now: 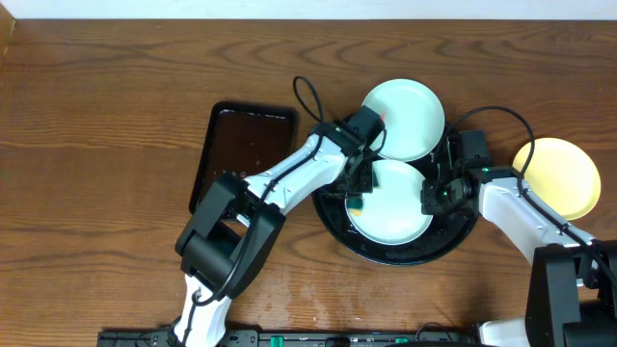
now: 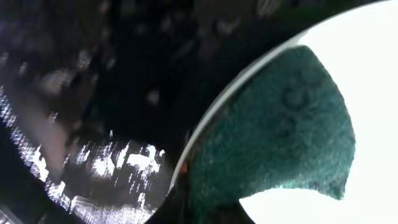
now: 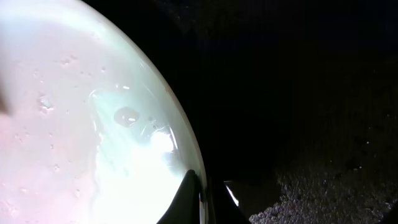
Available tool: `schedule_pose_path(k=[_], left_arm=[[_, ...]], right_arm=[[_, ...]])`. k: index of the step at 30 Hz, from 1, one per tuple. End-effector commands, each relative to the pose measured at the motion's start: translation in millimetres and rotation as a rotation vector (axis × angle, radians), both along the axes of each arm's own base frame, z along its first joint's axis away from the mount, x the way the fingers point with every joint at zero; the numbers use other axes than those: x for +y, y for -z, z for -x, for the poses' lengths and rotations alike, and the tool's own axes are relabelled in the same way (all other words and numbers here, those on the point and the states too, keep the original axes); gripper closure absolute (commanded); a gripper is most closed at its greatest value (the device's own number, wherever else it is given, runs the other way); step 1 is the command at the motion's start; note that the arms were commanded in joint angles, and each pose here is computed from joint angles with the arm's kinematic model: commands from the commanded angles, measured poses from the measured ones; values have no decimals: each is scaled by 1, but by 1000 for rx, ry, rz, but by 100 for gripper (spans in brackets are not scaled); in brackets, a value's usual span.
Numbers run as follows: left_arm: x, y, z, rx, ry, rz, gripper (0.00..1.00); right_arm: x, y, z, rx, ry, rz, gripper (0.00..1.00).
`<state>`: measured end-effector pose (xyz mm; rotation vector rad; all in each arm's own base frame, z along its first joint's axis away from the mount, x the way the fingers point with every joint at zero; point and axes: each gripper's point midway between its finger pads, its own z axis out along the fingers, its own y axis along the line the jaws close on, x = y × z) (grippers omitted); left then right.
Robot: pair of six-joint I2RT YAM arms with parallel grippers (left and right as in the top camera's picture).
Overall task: Clean dirty plates on tray and stack at the side
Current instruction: 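Scrub the pale green plate with the sponge while the right gripper holds it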
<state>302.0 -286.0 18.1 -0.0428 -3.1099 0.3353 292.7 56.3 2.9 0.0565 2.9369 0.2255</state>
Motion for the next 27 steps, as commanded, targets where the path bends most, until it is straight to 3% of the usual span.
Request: schedule_pose_path(k=[1, 11, 18, 21, 27], left_arm=[[49, 20, -7, -13, -73, -218, 92], [-27, 19, -23, -190, -1, -35, 89], [-65, 31, -23, -211, 44, 76, 90], [-90, 25, -8, -179, 148, 186, 90], [-133, 10, 52, -55, 437, 403, 91]], right_arm=[[-8, 10, 6, 28, -16, 55, 99], [-8, 10, 4, 19, -16, 54, 99], [-7, 9, 1, 5, -15, 52, 99], [-7, 9, 0, 2, -16, 52, 99], [-1, 8, -3, -15, -34, 50, 99]])
